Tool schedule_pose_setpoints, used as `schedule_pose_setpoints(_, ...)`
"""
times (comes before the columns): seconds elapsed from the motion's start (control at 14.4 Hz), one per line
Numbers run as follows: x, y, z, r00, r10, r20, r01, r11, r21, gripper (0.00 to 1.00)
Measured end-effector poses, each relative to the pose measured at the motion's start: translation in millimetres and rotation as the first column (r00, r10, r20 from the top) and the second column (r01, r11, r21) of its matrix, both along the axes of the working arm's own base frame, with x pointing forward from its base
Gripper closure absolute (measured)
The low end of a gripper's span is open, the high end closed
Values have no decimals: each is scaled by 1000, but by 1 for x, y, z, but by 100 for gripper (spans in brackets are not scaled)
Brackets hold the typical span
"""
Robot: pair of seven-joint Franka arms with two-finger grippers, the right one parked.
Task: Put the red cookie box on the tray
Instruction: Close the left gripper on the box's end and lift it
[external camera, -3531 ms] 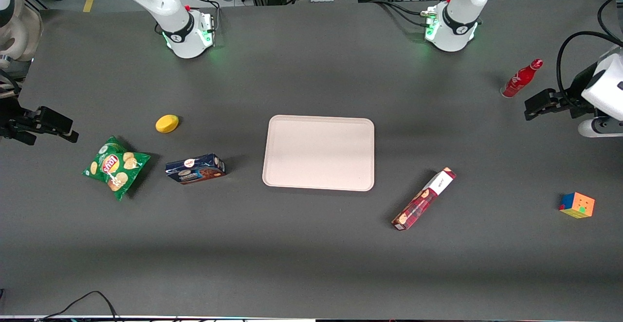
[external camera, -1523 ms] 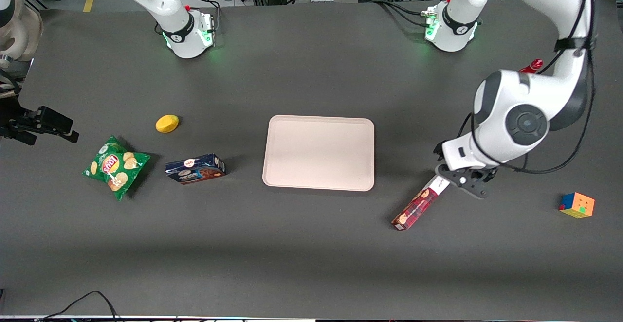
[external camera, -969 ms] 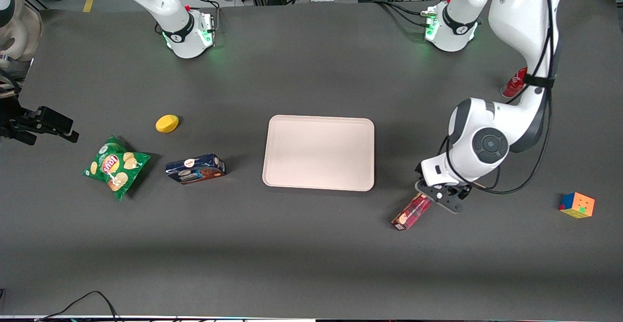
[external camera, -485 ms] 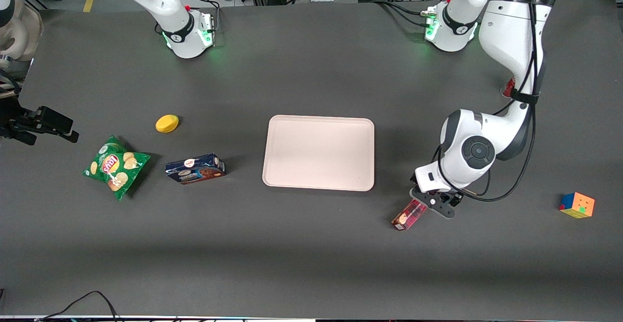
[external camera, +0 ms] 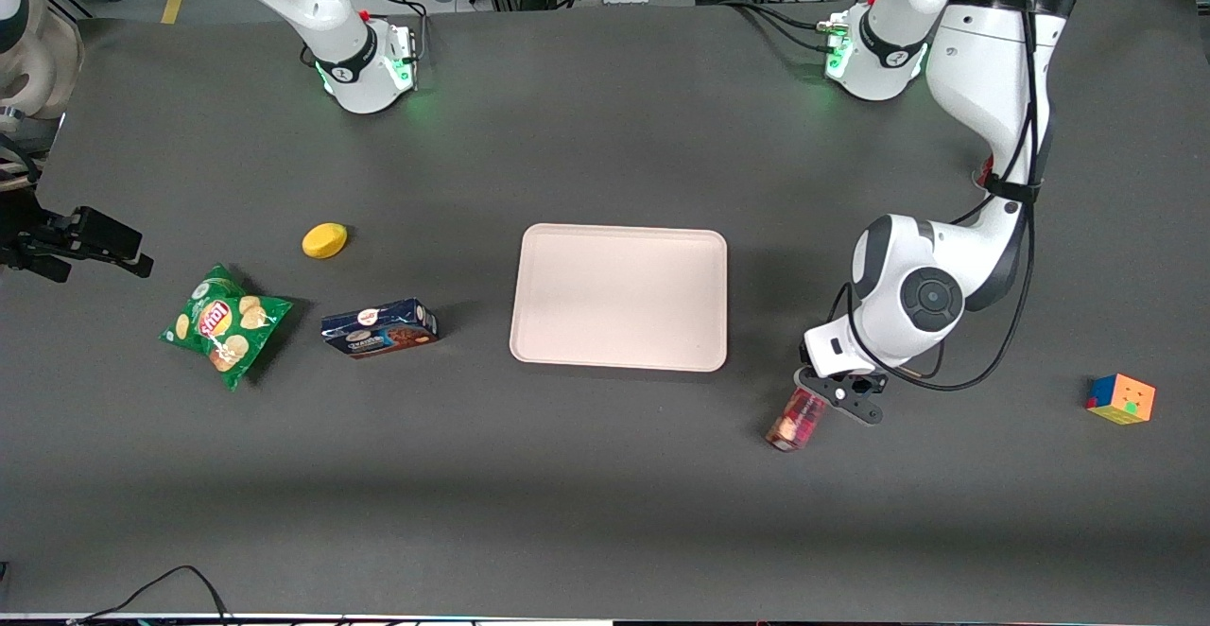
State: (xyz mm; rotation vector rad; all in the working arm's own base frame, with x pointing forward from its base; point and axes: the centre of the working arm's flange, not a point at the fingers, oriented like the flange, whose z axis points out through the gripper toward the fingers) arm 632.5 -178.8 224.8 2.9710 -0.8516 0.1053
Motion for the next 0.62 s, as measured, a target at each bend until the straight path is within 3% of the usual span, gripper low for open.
schedule_pose_setpoints(0.21, 4, -1, 4, 1000, 2, 8, -2, 1000, -5, 80)
schedule_pose_setpoints(0.35, 7, -2, 10, 1000, 3, 8, -3, 1000, -6, 80)
schedule_pose_setpoints(0.62, 25, 1, 53, 998, 18, -62, -18, 1000, -7, 80)
